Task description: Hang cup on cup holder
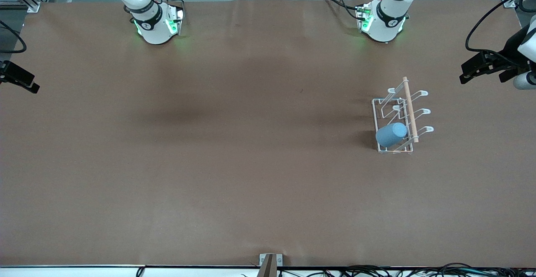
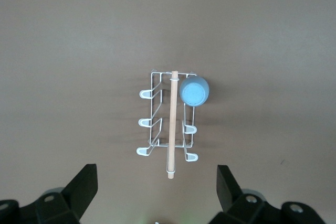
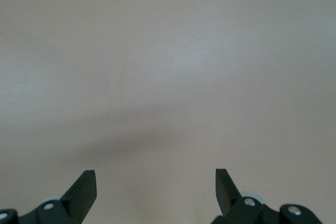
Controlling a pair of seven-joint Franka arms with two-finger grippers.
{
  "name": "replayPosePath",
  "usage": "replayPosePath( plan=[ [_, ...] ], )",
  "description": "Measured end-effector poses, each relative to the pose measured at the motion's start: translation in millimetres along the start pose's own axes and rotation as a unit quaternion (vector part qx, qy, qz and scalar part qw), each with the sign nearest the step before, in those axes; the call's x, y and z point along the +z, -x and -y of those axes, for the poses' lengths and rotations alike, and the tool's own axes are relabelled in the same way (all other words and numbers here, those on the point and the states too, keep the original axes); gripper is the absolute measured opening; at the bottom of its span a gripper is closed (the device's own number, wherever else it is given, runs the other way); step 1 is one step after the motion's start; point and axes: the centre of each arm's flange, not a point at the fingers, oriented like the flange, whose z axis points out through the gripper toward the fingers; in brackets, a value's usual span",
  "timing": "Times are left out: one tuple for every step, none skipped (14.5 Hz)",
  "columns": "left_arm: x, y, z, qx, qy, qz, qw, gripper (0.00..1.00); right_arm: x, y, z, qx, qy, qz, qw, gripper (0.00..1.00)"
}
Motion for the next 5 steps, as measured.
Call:
replayPosePath(
  plan=[
    [0.0, 0.0, -0.7, 0.004, 0.002, 0.000, 1.000, 1.00, 0.0, 0.0, 0.0, 0.000, 0.000, 0.000, 1.000, 1.00],
    [-0.1, 0.1, -1.7, 0.008, 0.006, 0.000, 1.000, 1.00, 0.0, 0.0, 0.0, 0.000, 0.000, 0.000, 1.000, 1.00],
    [-0.2, 0.2, -2.6, 0.011, 0.010, 0.000, 1.000, 1.00, 0.0, 0.0, 0.0, 0.000, 0.000, 0.000, 1.000, 1.00],
    [0.0, 0.2, -3.0, 0.012, 0.012, 0.000, 1.000, 1.00, 0.0, 0.0, 0.0, 0.000, 0.000, 0.000, 1.000, 1.00],
    [0.2, 0.2, -3.0, 0.012, 0.013, 0.000, 1.000, 1.00, 0.0, 0.0, 0.0, 0.000, 0.000, 0.000, 1.000, 1.00]
  ],
)
